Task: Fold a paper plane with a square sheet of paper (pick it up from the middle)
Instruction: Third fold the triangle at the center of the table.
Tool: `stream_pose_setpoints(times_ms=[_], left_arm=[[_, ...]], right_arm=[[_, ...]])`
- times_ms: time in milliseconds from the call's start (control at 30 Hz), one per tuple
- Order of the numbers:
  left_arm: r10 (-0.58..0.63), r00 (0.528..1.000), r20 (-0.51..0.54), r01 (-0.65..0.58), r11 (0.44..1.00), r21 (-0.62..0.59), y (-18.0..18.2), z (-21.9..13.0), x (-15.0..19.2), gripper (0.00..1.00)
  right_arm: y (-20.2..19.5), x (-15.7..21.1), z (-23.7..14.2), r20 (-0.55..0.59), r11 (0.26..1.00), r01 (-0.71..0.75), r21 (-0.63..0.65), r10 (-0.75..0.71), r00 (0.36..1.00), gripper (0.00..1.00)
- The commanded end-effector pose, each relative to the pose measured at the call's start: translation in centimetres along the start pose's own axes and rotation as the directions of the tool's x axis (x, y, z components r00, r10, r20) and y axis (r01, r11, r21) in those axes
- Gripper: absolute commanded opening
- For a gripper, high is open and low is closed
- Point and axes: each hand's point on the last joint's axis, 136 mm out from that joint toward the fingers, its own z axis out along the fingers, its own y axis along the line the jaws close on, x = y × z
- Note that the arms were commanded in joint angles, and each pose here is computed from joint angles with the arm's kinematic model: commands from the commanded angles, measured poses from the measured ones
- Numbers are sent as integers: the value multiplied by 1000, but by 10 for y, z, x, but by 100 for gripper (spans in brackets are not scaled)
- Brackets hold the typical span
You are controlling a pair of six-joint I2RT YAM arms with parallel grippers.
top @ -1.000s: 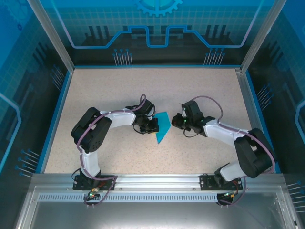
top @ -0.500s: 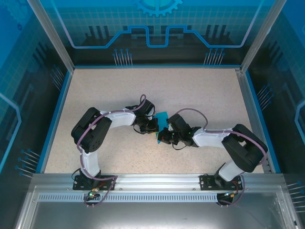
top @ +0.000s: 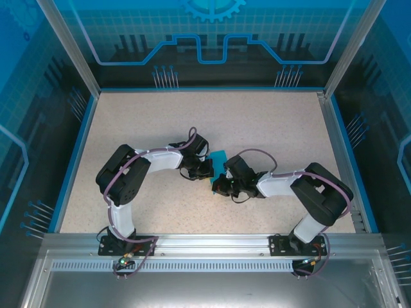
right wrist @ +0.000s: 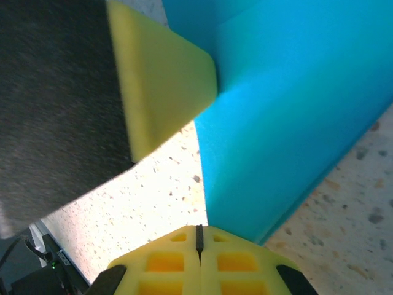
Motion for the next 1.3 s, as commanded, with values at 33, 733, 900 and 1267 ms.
stream_pose_setpoints(times_ms=[33, 733, 900, 1267], left_arm=[[-101, 993, -66, 84, 971, -226, 66, 17, 30, 0], [-108, 992, -64, 91, 970, -226, 67, 16, 32, 0], [-107, 992, -66, 89, 970, -227, 67, 16, 32, 0], [-105, 993, -62, 88, 970, -227, 67, 16, 31, 0]], right_arm=[[-19, 19, 7, -68, 999, -6, 49, 10, 998, 0], [2, 5, 1, -41, 996, 81, 44, -80, 996, 0], [-13, 16, 10, -101, 995, 60, 85, -51, 994, 0], [1, 1, -14, -53, 990, 120, 72, -116, 992, 0]])
